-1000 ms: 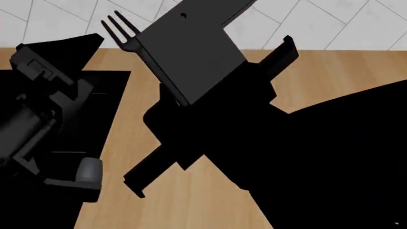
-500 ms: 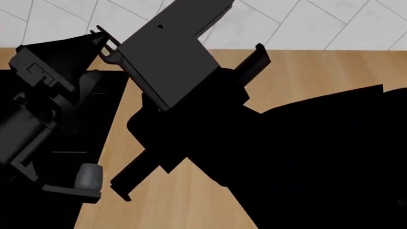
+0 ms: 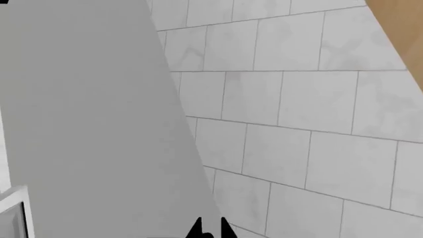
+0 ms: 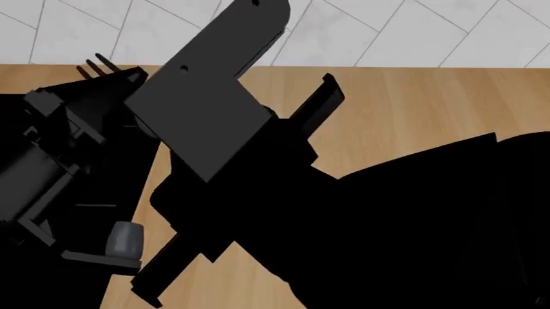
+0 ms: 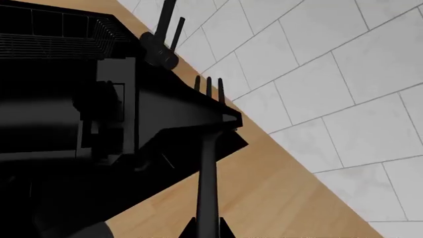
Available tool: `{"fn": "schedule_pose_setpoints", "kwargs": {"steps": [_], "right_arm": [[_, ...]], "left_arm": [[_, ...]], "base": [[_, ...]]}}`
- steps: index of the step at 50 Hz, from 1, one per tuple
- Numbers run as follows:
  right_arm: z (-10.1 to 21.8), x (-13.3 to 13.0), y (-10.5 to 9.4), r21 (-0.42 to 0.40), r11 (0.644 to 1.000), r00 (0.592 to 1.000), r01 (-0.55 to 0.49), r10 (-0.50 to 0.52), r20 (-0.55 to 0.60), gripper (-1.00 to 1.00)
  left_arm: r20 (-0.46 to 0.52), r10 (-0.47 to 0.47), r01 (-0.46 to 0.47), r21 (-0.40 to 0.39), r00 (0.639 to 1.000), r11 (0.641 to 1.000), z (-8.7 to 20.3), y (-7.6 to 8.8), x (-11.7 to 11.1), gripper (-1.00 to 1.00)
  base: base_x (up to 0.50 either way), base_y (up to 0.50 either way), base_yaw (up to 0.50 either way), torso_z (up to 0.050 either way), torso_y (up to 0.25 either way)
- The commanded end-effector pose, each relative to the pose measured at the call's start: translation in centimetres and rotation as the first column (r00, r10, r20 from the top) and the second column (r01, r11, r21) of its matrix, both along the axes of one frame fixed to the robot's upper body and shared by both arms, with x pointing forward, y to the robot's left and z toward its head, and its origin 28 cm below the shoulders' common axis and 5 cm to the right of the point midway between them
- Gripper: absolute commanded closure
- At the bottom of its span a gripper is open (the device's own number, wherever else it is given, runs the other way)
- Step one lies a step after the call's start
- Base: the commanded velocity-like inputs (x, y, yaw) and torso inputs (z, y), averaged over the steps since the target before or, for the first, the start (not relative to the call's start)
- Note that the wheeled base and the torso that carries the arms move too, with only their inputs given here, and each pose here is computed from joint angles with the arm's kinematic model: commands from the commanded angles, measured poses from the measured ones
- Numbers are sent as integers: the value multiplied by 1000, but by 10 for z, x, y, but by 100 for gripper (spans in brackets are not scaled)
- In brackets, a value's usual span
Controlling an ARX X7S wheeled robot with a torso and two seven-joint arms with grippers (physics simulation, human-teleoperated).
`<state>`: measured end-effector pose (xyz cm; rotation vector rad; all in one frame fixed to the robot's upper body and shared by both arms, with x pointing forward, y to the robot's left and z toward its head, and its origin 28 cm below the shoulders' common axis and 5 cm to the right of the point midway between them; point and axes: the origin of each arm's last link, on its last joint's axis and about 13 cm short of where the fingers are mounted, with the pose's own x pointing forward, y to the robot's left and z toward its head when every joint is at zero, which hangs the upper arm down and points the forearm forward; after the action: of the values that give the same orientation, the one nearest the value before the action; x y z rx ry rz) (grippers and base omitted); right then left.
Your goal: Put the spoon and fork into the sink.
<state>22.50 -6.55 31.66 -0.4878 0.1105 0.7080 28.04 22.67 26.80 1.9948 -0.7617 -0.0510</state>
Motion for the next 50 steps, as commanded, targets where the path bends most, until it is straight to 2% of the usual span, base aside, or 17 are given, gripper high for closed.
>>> {"fn": "schedule_pose_setpoints", "kwargs": {"steps": [1,10,13,14,27,34,38,40,41,42,44,46,47,48,50], "right_arm": [[5,-3,2,22,999,999,-40,40,17,100],[5,0,1,34,999,999,-36,35,21,100],[6,1,-1,28,1000,998,-12,11,57,100],[7,0,-3,31,999,999,-22,20,48,-100],[23,-33,-29,62,998,992,-5,-3,127,-100],[32,-51,-53,118,989,979,90,-109,171,-100],[32,-52,-61,151,979,971,135,-161,178,-100],[32,-50,-63,167,975,968,150,-179,176,-100],[33,-49,-64,172,973,967,155,-185,175,-100],[33,-49,-65,175,971,965,162,-193,175,-100],[36,-47,-67,196,964,960,180,-216,176,-100],[37,-46,-68,204,961,958,188,-225,176,-100],[38,-45,-69,212,957,955,198,-236,177,-100],[39,-45,-70,220,954,953,204,-245,178,-100],[38,-44,-71,222,952,951,211,-253,180,-100]], "left_arm": [[-25,-12,12,-23,1000,1000,3,-5,0,100],[-32,-16,15,-28,999,999,4,-5,0,100],[-34,-14,13,-31,999,999,3,-5,0,100],[-33,-13,12,-30,999,999,4,-5,0,100],[-33,15,-16,-32,999,999,3,-1,1,100],[-29,58,-60,-57,998,997,9,8,-5,100],[-51,102,-108,-122,993,987,12,17,-13,100],[-82,123,-136,-164,989,977,11,21,-18,100],[-120,133,-157,-224,984,962,11,24,-21,100],[-118,141,-165,-232,983,959,11,26,-22,100],[-176,169,-213,-269,970,940,8,31,-26,100],[-266,159,-246,-334,951,910,5,34,-30,100],[-293,178,-276,-339,940,900,5,36,-32,100],[-350,191,-327,-388,917,861,3,39,-33,100],[-376,221,-370,-389,900,844,1,43,-35,100]], "base": [[0,0,0,0,0],[0,0,0,0,0],[0,0,0,0,0],[0,0,0,0,0],[0,0,0,0,0],[0,0,0,0,0],[0,0,0,0,0],[0,0,0,0,0],[0,0,0,0,0],[0,0,0,0,0],[0,0,0,0,0],[0,0,0,0,0],[0,0,0,0,0],[0,0,0,0,0],[0,0,0,0,0]]}}
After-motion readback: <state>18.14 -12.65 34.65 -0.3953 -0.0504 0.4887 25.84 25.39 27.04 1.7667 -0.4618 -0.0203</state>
